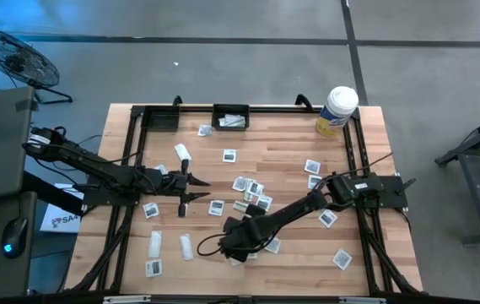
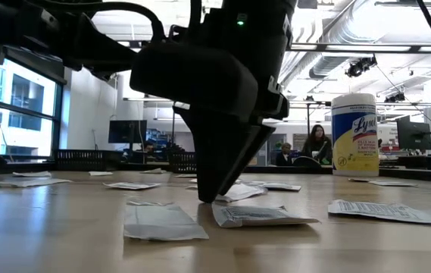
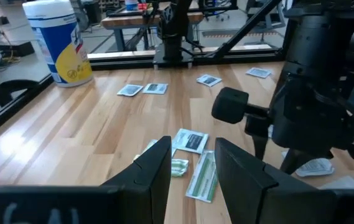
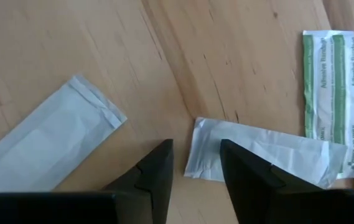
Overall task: Pick & Place First Aid Supplies
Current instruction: Put the green bandage pack into the right black bin
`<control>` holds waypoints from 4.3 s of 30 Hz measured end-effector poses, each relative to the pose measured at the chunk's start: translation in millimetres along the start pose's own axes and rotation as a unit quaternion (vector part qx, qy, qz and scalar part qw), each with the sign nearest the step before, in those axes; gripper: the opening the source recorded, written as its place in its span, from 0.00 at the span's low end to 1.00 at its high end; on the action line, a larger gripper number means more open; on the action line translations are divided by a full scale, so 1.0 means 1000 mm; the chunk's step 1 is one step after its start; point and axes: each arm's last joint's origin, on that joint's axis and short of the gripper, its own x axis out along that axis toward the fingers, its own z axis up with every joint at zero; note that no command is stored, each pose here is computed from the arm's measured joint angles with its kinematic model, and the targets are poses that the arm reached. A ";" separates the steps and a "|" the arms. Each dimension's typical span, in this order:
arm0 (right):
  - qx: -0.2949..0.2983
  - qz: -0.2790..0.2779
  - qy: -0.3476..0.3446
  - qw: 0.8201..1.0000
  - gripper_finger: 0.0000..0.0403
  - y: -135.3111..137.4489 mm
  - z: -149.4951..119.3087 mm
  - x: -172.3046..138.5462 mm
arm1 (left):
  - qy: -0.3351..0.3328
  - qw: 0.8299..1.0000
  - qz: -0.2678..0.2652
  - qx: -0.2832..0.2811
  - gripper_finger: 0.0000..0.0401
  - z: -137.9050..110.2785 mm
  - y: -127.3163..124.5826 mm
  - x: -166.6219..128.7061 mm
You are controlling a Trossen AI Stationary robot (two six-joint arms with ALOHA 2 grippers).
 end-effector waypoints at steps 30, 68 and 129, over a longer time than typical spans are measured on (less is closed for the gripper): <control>0.052 0.055 -0.029 0.997 0.00 -0.024 0.023 -0.054 | 0.003 1.000 0.002 0.002 0.30 0.000 0.000 0.000; 0.346 -0.034 -0.173 0.922 0.00 -0.352 0.166 0.007 | 0.088 0.994 -0.072 0.005 0.30 -0.003 0.008 -0.039; 0.440 0.145 -0.109 0.879 0.23 -0.389 0.166 0.043 | 0.063 0.995 0.072 0.012 0.30 0.001 0.016 -0.038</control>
